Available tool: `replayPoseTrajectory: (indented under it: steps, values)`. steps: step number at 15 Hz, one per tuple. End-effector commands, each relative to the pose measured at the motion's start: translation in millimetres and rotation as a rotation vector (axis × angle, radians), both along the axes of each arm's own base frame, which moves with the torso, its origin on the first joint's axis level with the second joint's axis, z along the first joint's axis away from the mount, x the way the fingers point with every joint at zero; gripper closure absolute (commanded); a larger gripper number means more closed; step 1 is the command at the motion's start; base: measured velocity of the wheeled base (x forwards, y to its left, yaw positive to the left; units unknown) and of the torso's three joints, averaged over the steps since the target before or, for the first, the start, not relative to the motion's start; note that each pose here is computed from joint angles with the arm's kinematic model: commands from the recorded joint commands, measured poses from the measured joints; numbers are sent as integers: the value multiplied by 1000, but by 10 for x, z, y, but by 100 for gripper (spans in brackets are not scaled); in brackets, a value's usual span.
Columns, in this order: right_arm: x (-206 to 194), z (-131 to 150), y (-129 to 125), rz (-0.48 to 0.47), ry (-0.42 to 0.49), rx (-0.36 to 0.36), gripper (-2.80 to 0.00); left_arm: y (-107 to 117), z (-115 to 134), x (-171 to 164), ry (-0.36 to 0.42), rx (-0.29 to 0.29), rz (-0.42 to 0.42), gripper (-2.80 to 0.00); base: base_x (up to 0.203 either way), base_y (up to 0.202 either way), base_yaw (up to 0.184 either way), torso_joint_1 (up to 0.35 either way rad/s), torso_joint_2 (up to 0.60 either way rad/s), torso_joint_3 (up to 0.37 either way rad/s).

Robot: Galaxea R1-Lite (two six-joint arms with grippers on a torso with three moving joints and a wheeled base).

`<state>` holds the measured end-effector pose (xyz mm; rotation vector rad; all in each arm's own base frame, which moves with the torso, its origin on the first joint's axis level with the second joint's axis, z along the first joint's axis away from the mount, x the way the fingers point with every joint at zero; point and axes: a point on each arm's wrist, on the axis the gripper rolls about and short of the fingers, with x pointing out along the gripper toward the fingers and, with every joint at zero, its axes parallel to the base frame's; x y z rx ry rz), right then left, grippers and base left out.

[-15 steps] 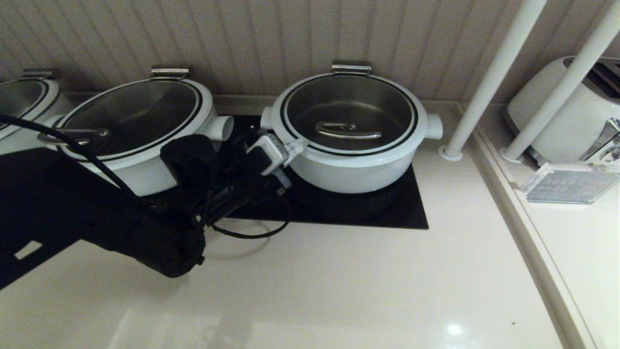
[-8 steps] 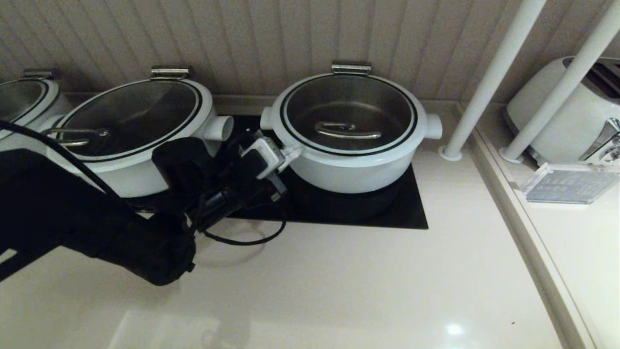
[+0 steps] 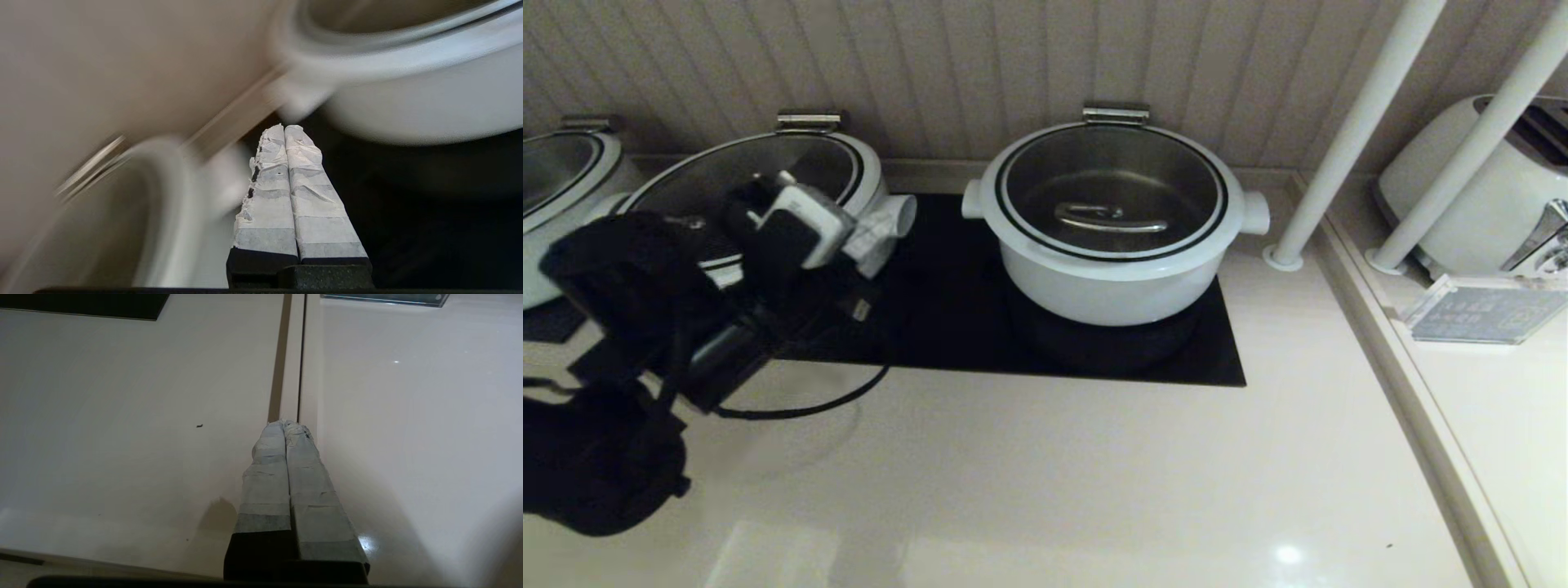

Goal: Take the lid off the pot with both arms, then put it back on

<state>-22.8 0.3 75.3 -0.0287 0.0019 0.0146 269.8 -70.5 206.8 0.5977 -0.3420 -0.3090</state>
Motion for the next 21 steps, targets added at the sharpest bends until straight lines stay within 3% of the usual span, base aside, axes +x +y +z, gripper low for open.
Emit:
replayPoseTrajectory:
  steps: [1,4,6,7,9,12,15,21]
  values:
    - [0,0,0,1,-1,0,0,363,110,-345,-41,-16,134,0,0,0,0,0,0,0]
    - [0,0,0,1,-1,1,0,641,-110,-722,38,-24,320,0,0,0,0,0,0,0]
    - [0,0,0,1,-1,0,0,692,-194,-983,66,-40,374,0,0,0,0,0,0,0]
    - [0,0,0,1,-1,1,0,699,-217,-1062,72,-49,382,0,0,0,0,0,0,0]
    - [0,0,0,1,-1,0,0,703,-252,-1136,94,-119,375,0,0,0,0,0,0,0]
    - [0,0,0,1,-1,0,0,705,-498,-1391,180,-179,371,0,0,0,0,0,0,0]
    - [0,0,0,1,-1,0,0,703,-505,-1719,178,-219,357,0,0,0,0,0,0,0]
    - [0,0,0,1,-1,0,0,707,-908,-2430,380,-290,375,0,0,0,0,0,0,0]
